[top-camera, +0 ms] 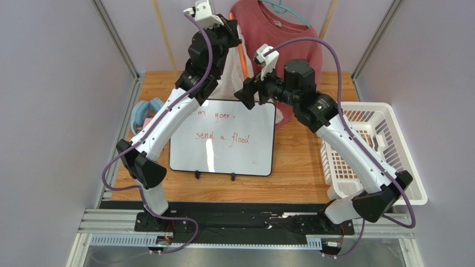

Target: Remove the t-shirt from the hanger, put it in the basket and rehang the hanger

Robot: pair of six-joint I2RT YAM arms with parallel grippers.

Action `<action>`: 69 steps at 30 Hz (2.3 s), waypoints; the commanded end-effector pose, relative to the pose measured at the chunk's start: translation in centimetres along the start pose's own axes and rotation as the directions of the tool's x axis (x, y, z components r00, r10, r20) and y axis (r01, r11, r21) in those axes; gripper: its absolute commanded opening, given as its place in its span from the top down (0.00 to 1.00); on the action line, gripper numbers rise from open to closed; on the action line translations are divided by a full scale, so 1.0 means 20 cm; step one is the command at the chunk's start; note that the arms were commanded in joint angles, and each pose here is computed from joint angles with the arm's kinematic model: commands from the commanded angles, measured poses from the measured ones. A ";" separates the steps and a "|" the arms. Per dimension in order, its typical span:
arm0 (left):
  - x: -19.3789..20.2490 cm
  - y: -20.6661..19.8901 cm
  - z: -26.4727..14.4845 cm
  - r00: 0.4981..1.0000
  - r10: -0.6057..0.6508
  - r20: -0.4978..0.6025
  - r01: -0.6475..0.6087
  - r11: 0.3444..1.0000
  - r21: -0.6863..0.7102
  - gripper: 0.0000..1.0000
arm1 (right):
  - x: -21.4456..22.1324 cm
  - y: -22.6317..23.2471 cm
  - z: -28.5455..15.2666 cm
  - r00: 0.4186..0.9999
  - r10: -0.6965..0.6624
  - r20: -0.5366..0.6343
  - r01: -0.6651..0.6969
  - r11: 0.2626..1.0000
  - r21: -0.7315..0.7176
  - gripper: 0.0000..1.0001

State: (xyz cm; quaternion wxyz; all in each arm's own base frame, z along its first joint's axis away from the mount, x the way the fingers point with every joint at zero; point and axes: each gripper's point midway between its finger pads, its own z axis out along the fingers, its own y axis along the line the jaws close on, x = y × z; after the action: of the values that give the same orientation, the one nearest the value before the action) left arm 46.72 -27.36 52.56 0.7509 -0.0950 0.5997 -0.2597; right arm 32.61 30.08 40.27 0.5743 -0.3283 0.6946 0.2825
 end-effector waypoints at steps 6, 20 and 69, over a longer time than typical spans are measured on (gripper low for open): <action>-0.25 -0.18 -0.08 0.986 -0.104 0.131 0.093 0.991 0.091 1.00 | -0.06 -0.25 0.01 0.988 -0.154 0.017 0.142 0.944 0.299 0.33; -0.17 -0.19 -0.14 0.989 -0.113 0.096 0.102 0.989 0.111 1.00 | -0.09 -0.51 -0.07 0.972 -0.221 0.076 0.133 0.791 0.598 1.00; 0.85 0.42 -0.16 0.825 0.063 -0.561 -0.006 0.995 0.104 0.18 | -0.27 -0.31 -0.42 0.937 -0.005 0.350 -0.148 0.899 0.411 1.00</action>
State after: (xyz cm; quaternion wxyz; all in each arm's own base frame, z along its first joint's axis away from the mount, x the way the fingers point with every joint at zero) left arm 48.91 -30.29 31.16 0.5344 0.0689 0.7885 -0.2965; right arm 34.11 21.71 43.45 0.7093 -0.1358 0.6659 0.1872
